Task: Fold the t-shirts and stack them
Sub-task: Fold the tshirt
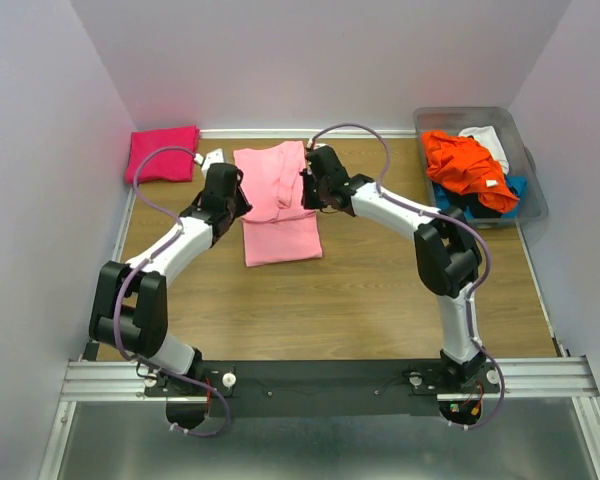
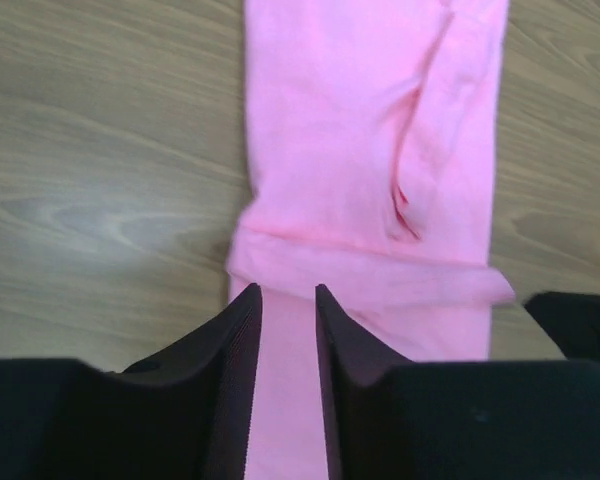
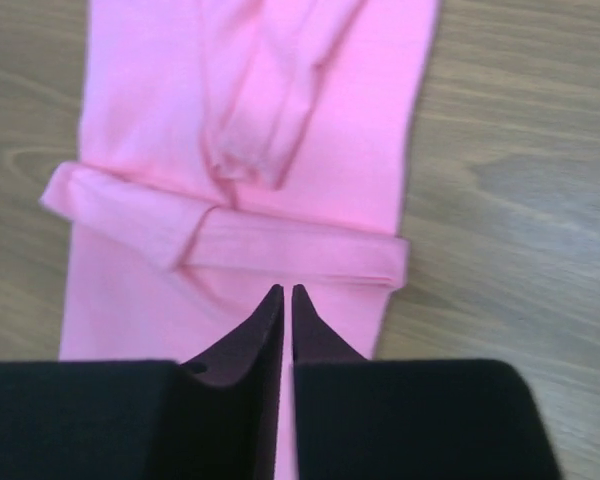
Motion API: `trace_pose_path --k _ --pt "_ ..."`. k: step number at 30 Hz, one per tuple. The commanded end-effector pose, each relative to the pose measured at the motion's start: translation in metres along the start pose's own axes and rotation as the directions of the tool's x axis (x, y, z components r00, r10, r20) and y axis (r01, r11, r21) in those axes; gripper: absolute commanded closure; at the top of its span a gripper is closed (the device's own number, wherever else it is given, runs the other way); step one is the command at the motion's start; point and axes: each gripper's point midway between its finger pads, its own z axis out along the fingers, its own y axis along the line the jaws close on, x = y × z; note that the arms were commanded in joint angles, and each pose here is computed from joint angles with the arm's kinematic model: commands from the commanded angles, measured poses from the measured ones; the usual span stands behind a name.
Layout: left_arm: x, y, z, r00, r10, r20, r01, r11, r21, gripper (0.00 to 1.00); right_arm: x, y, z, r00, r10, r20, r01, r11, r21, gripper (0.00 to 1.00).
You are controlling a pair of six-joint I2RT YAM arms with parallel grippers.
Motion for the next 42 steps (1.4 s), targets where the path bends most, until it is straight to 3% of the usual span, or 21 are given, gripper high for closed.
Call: trace_pose_path --k 1,5,20,27,34,38,42 --pt "0.038 -0.007 -0.01 0.998 0.021 -0.051 -0.02 1.0 0.021 0.73 0.016 0.029 -0.004 1.0 -0.013 -0.016 0.011 0.994 -0.105 0.9" --pt "0.088 -0.014 -0.009 0.987 0.042 -0.153 -0.035 0.998 0.05 0.82 0.037 0.043 0.007 0.998 -0.014 -0.066 0.003 0.986 -0.165 0.96" --pt "0.18 0.002 -0.01 0.927 0.06 -0.371 -0.043 0.998 0.055 0.84 0.059 0.042 0.046 0.994 -0.005 -0.109 -0.012 0.988 -0.155 0.97" --pt "0.197 0.011 -0.023 0.908 0.073 -0.412 -0.053 0.997 0.06 0.85 0.046 0.022 0.066 0.999 -0.009 -0.045 0.008 0.999 -0.039 0.97" --pt "0.196 0.013 -0.032 0.904 0.081 -0.42 -0.059 0.996 0.065 0.85 -0.006 0.005 0.09 0.996 -0.03 0.078 0.028 0.999 0.03 0.96" --pt "0.198 0.012 -0.042 0.896 0.095 -0.433 -0.064 0.994 0.086 0.85 -0.048 0.006 0.084 0.985 -0.046 0.164 0.042 0.999 0.03 0.95" --pt "0.185 0.003 -0.053 0.91 0.082 -0.406 -0.037 0.992 0.119 0.82 -0.054 0.012 0.061 0.985 -0.048 0.164 0.05 0.999 -0.009 0.92"
